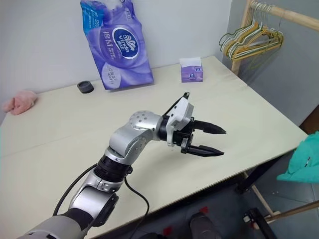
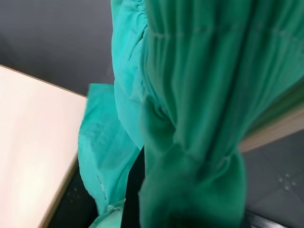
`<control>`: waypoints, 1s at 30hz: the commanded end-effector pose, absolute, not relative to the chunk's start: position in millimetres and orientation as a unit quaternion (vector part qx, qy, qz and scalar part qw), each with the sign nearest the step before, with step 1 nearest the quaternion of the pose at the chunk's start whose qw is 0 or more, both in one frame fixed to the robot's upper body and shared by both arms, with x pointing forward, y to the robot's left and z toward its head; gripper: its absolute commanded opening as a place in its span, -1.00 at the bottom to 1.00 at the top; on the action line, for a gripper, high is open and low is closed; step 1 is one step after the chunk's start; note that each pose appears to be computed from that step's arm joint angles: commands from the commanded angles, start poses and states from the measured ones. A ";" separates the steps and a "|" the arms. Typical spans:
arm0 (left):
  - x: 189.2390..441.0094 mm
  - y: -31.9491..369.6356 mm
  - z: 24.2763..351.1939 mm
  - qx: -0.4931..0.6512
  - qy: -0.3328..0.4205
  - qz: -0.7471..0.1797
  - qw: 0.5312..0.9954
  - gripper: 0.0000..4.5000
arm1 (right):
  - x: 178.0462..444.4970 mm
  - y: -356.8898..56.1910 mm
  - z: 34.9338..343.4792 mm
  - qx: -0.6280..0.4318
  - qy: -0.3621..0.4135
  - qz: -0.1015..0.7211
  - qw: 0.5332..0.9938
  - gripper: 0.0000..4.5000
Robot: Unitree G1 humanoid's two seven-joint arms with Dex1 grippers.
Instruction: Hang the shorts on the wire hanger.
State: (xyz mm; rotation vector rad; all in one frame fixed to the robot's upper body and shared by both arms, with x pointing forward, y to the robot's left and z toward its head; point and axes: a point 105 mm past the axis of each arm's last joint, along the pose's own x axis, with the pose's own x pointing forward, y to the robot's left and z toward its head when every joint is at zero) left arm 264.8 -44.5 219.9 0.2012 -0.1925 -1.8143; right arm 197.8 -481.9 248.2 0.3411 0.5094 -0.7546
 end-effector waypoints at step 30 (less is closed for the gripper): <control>240.0 -89.0 264.7 0.103 -0.184 -0.821 0.531 0.35 | 205.7 -506.0 288.9 0.147 0.197 -0.362 0.899 -1.00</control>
